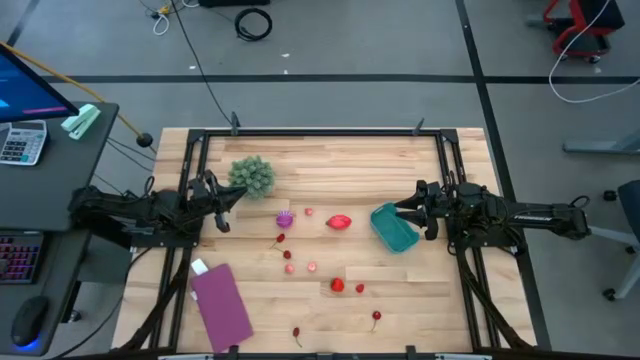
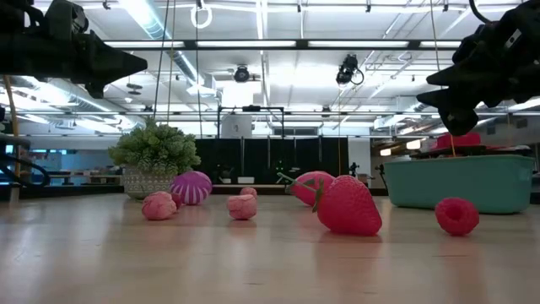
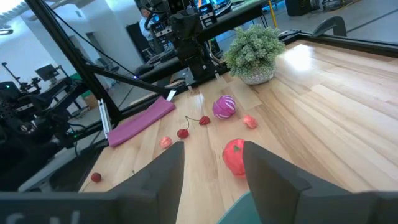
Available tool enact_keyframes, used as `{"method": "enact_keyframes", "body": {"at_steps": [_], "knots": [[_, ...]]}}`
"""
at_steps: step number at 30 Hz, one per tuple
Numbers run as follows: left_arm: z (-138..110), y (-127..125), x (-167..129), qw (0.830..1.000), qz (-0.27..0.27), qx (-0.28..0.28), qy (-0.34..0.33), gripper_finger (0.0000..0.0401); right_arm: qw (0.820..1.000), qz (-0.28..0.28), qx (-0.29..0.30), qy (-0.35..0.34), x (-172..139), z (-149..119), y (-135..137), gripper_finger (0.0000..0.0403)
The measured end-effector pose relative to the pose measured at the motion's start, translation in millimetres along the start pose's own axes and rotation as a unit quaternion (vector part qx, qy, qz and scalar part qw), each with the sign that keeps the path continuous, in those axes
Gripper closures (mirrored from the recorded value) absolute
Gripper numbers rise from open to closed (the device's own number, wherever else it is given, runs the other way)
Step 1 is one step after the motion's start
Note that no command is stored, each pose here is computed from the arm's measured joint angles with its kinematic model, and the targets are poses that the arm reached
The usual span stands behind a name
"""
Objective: Pick and placing Produce into tupperware
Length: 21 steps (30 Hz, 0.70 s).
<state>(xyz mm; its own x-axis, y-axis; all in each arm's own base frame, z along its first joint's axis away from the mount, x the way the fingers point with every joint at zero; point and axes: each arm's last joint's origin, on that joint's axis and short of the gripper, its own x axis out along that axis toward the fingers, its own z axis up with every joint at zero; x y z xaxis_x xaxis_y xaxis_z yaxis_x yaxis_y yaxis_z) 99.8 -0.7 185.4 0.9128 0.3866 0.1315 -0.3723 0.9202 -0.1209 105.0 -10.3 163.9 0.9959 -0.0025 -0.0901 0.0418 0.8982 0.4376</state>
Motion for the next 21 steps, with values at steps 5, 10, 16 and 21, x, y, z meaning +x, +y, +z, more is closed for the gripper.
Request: {"method": "enact_keyframes", "body": {"at_steps": [5,10,16,21], "knots": [[0.0,0.0,0.0,1.0,0.0,0.0,0.0,0.0372,1.0,0.0,0.0,0.0,0.0,0.1,0.0,0.023],[-0.1,0.0,0.0,1.0,0.0,0.0,0.0,0.0365,1.0,0.0,0.0,0.0,0.0,0.1,0.0,0.023],[0.0,0.0,0.0,1.0,0.0,0.0,0.0,0.0373,1.0,0.0,0.0,0.0,0.0,0.0,0.0,0.023],[0.0,0.0,0.0,1.0,0.0,0.0,0.0,0.0378,1.0,0.0,0.0,0.0,0.0,0.0,0.0,0.023]]}}
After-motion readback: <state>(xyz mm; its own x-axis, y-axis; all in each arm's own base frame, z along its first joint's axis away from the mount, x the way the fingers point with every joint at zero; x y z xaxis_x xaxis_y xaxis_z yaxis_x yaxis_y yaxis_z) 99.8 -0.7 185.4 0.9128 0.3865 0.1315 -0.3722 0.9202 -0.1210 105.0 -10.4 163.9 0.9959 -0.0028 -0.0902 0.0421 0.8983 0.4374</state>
